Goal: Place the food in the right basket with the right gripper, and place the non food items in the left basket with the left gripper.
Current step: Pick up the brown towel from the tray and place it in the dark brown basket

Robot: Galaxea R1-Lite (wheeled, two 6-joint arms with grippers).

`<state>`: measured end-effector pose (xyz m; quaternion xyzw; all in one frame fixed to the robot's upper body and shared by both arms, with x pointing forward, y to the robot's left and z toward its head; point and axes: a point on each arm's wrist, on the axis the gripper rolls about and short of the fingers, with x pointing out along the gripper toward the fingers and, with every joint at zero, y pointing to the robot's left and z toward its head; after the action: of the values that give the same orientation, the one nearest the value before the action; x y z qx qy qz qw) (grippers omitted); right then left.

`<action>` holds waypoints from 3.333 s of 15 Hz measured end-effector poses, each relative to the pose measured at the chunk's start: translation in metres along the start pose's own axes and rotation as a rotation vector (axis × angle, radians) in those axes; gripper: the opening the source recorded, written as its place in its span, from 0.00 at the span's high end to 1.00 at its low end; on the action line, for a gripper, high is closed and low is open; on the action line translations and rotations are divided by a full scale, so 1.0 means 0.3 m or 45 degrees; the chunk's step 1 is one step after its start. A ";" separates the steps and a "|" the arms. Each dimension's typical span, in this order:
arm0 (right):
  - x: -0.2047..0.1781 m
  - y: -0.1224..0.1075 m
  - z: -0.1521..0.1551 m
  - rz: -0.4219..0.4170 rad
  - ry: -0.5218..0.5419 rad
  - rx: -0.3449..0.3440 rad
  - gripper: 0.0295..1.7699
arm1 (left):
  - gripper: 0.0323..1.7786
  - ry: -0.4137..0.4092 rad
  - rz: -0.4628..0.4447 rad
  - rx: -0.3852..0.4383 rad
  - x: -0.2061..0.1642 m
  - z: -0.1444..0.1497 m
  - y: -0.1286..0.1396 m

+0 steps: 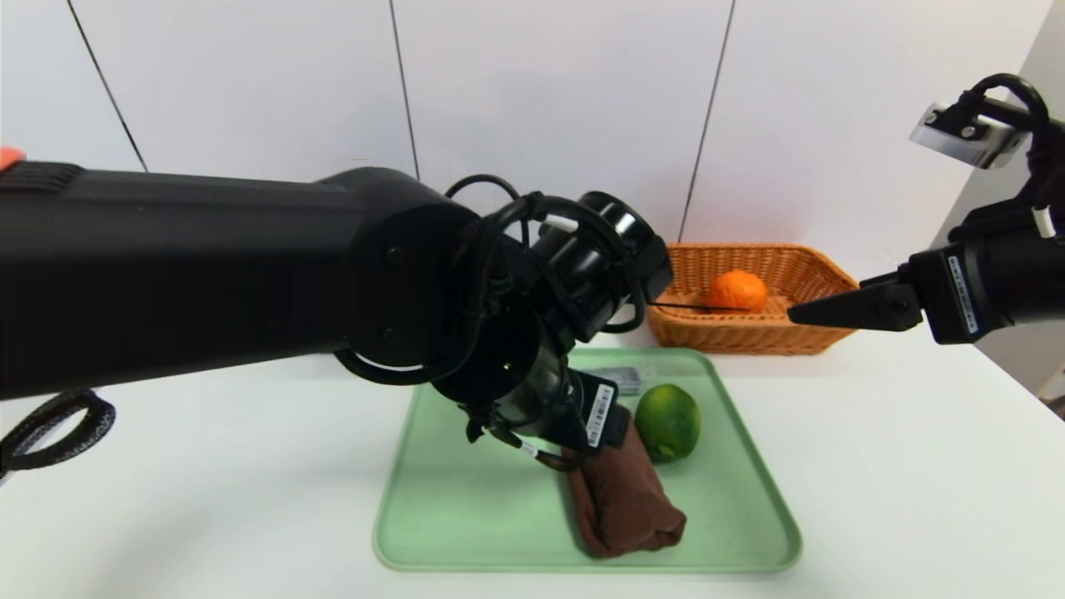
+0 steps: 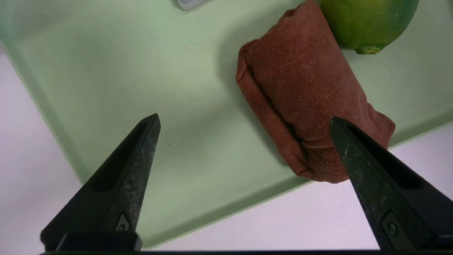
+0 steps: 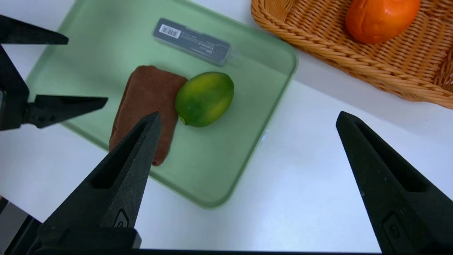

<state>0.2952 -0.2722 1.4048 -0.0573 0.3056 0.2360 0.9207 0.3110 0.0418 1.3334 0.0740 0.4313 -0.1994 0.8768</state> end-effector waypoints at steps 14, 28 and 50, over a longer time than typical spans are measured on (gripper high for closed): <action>0.012 -0.007 -0.026 -0.007 0.034 0.012 0.04 | 0.05 0.074 -0.030 -0.048 0.091 -0.002 -0.137; 0.009 -0.005 -0.035 0.000 0.040 0.010 0.04 | 0.05 0.114 -0.009 -0.034 0.177 -0.020 -0.162; 0.016 -0.006 -0.043 0.001 0.050 0.014 0.03 | 0.80 0.137 0.018 -0.019 0.199 -0.030 -0.161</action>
<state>0.2925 -0.2750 1.3913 -0.0568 0.3251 0.2334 0.9147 0.3172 -0.0165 1.2830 0.0810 0.4788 -0.1857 0.8542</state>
